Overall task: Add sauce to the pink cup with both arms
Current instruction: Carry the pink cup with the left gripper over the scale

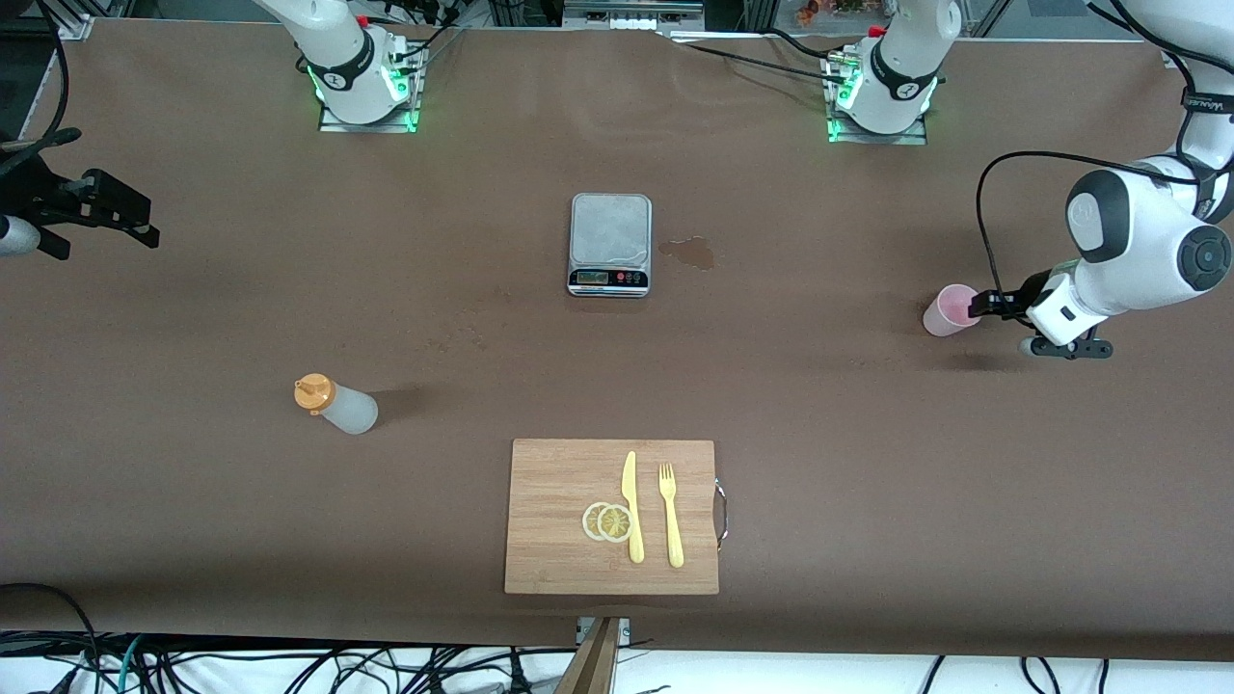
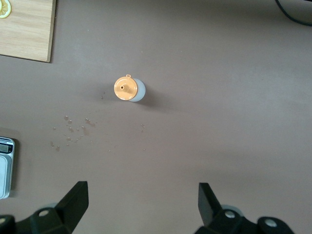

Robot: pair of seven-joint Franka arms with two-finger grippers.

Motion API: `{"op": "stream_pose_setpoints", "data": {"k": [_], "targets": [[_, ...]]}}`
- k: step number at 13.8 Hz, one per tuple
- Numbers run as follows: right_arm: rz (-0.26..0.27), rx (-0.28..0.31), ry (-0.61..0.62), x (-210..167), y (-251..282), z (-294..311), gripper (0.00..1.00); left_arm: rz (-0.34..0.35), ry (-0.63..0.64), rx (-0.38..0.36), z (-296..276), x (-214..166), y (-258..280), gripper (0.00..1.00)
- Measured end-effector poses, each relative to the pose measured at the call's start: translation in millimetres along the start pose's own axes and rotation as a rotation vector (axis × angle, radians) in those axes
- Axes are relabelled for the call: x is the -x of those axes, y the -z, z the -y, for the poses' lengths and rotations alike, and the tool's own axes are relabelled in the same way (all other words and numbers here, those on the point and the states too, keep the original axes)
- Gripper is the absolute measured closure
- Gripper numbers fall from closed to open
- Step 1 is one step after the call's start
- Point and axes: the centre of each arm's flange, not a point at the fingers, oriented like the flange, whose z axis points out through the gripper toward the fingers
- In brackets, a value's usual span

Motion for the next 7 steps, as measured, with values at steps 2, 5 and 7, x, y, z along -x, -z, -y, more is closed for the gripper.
{"op": "stream_pose_setpoints", "data": {"k": [2, 5, 7], "targets": [[0.000, 0.000, 0.002, 0, 0, 1, 0.00, 0.014, -0.017, 0.005, 0, 3, -7, 0.63], [0.001, 0.000, 0.004, 0, 0, 2, 0.00, 0.027, -0.031, 0.011, 5, 5, -14, 0.94], [0.003, -0.001, 0.004, 0, 0, 2, 0.00, 0.026, -0.034, 0.012, 6, 5, -14, 0.97]]}}
